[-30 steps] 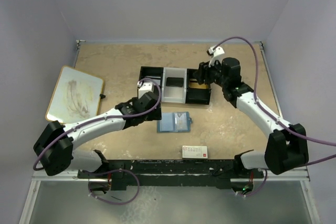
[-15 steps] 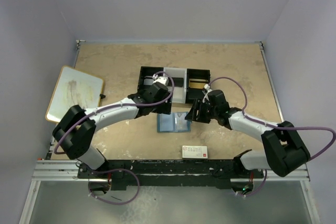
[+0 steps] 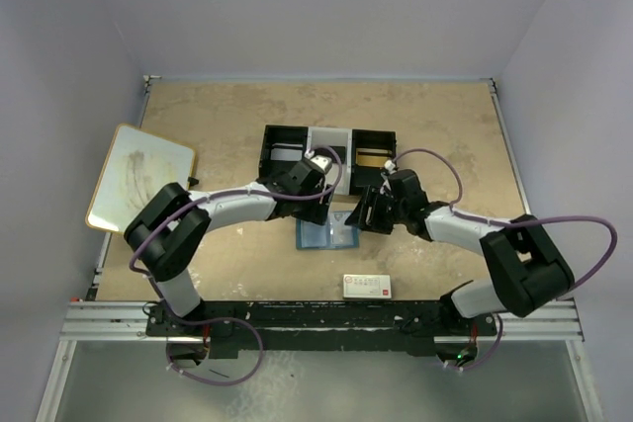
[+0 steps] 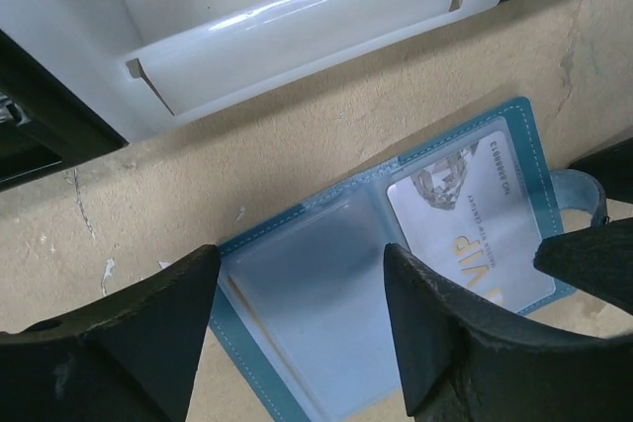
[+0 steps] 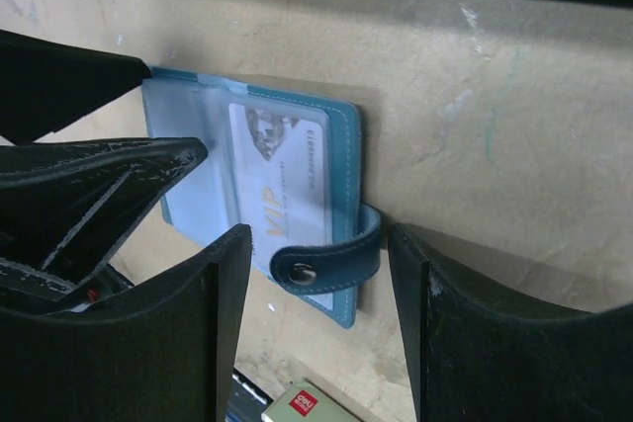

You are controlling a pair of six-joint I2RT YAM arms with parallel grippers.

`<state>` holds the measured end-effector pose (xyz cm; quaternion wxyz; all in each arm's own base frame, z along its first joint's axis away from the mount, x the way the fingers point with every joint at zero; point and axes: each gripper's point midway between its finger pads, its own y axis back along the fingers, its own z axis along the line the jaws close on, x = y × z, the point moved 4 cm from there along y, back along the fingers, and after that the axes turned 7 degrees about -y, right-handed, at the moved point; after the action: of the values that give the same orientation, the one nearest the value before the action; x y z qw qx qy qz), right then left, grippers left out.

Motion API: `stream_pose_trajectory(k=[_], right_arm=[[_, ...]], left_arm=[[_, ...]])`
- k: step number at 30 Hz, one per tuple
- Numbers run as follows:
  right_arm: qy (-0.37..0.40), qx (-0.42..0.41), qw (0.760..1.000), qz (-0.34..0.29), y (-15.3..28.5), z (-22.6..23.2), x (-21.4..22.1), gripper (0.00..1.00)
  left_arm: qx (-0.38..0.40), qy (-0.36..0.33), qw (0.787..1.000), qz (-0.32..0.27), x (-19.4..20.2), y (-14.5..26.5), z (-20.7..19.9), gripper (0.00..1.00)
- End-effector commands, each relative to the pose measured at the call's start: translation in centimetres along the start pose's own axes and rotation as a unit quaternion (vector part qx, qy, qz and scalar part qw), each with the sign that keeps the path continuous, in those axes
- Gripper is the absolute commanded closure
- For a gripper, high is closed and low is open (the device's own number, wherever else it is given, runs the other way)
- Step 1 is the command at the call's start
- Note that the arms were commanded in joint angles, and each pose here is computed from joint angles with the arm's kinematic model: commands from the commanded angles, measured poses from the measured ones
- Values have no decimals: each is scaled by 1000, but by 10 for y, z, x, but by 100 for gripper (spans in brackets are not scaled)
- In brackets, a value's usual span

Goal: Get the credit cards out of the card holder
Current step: Place the credit card in the storage box, then remove the credit card from the card holder.

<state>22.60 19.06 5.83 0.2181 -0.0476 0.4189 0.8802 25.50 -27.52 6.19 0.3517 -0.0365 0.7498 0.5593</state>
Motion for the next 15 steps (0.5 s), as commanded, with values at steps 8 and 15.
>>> stream_pose_trajectory(k=[8, 15], right_arm=[[18, -56, 998, 37, -22, 25, -5, 39], [52, -52, 997, 32, -29, 41, -22, 39]], left_arm=[[64, 33, 997, -8, 24, 20, -10, 42], [49, 92, 994, -16, 57, 40, 0, 43]])
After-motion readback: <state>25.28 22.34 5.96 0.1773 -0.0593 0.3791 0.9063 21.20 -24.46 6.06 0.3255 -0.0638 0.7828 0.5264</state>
